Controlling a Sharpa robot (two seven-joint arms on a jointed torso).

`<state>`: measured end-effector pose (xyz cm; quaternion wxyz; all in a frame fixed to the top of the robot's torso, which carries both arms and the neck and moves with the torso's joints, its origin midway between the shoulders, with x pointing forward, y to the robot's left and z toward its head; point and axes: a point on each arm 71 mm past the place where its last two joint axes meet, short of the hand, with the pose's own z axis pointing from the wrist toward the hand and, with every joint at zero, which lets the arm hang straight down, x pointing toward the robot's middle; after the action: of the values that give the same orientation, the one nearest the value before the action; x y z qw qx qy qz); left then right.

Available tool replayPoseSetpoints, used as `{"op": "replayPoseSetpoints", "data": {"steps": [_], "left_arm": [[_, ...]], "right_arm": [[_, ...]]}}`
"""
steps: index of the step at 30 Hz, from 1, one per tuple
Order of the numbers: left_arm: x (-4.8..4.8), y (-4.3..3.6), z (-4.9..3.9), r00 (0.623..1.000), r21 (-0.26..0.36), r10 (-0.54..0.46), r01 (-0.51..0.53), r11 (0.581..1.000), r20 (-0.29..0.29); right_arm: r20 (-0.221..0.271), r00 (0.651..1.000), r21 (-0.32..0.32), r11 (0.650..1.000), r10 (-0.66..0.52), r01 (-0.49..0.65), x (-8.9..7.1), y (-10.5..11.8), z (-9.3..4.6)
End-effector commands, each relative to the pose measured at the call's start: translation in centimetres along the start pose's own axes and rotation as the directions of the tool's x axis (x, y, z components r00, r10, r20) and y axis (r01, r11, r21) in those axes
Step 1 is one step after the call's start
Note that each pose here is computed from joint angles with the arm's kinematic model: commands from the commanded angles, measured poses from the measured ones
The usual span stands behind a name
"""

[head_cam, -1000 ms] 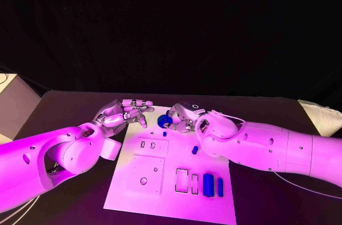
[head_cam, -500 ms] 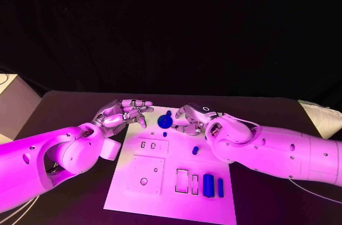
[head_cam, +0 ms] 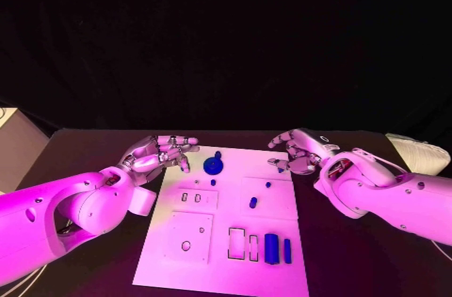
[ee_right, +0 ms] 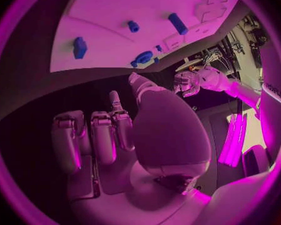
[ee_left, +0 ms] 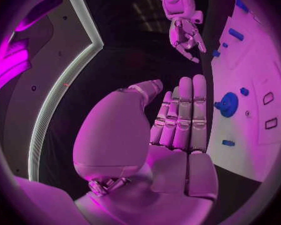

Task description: Assemble the parts on the task board

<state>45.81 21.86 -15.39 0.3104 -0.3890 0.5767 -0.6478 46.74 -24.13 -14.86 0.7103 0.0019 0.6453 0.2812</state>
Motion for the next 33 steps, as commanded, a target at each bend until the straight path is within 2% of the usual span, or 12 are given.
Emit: {"op": "replayPoseSetpoints", "data": {"steps": [1, 6, 15, 20, 33], "left_arm": [[0.21, -0.09, 0.10, 1.000, 0.009, -0.005, 0.005, 1.000, -0.017], [0.16, -0.05, 0.16, 1.000, 0.009, -0.004, 0.005, 1.000, -0.017], [0.09, 0.02, 0.29, 1.000, 0.009, -0.005, 0.005, 1.000, -0.017], [0.05, 0.04, 0.31, 1.000, 0.008, -0.004, 0.005, 1.000, -0.017], [0.07, 0.06, 0.34, 1.000, 0.008, -0.004, 0.005, 1.000, -0.019]], "right_arm": [[-0.024, 0.998, -0.029, 0.997, 0.064, -0.065, -0.3, -1.1, -0.5], [-0.036, 0.998, 0.001, 0.999, 0.052, -0.052, -0.6, -3.1, -1.1], [-0.078, 0.996, 0.027, 0.999, 0.042, -0.040, 0.3, -4.4, -1.5], [-0.098, 0.995, 0.048, 0.998, 0.037, -0.032, 1.2, -5.0, -1.4], [-0.102, 0.994, 0.069, 0.997, 0.038, -0.031, 3.0, -5.0, -0.3]]}}
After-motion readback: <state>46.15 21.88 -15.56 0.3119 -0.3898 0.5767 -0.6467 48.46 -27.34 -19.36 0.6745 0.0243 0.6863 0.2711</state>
